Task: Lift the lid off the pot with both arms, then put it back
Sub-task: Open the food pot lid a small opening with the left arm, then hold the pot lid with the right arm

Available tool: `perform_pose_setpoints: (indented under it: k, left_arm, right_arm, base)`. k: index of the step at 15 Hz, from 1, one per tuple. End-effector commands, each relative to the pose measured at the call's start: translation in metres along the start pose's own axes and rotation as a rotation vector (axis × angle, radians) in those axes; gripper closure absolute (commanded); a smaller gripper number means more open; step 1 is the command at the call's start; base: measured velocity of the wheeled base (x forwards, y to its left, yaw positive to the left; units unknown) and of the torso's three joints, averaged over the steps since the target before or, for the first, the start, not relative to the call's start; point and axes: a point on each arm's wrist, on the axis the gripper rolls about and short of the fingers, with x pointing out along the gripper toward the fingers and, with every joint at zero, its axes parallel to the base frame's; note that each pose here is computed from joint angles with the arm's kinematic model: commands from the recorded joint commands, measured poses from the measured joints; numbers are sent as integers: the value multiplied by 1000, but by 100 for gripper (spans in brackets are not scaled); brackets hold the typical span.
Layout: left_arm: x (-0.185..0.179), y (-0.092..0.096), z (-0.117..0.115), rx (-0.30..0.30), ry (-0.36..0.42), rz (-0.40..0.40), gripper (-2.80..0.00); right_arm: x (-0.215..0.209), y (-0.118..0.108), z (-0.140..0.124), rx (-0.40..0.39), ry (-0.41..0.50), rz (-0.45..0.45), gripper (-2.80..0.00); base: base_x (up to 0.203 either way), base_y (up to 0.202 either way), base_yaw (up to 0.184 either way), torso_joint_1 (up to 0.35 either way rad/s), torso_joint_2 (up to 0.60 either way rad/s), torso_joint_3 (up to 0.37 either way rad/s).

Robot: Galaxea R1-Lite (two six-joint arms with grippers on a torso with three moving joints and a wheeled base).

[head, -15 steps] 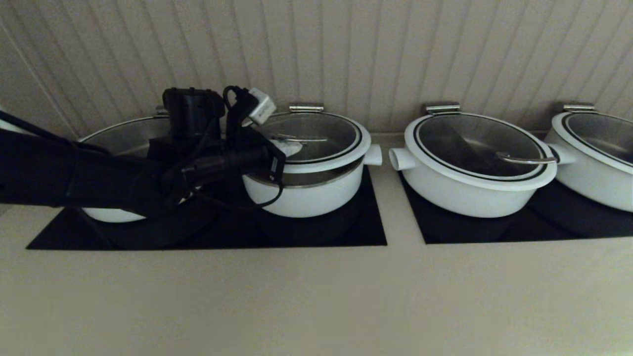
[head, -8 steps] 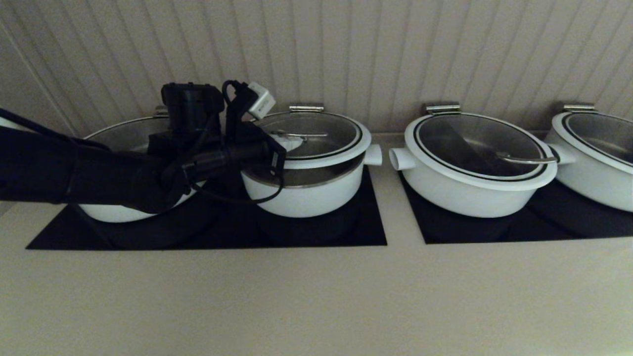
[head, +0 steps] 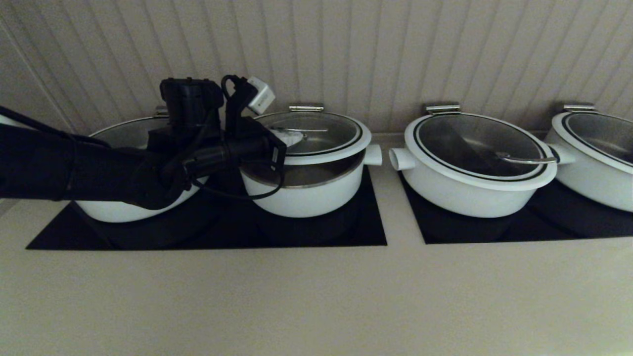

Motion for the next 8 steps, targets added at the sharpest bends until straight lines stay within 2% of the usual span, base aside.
perform_pose_setpoints:
  k: [1, 4, 8]
  left_arm:
    - [-1, 1, 2, 4, -6, 1, 0]
    - [-1, 1, 1, 4, -7, 1, 0]
    - [-1, 1, 1, 5, -8, 1, 0]
  right_arm:
    - [0, 0, 0, -22, 0, 3, 0]
    - [0, 0, 1, -107, -13, 14, 0]
    - [-2, 1, 11, -114, -60, 57, 0]
  base:
    - [0, 0, 0, 0, 0, 0]
    - [0, 0, 0, 0, 0, 0]
    - [0, 0, 0, 0, 0, 0]
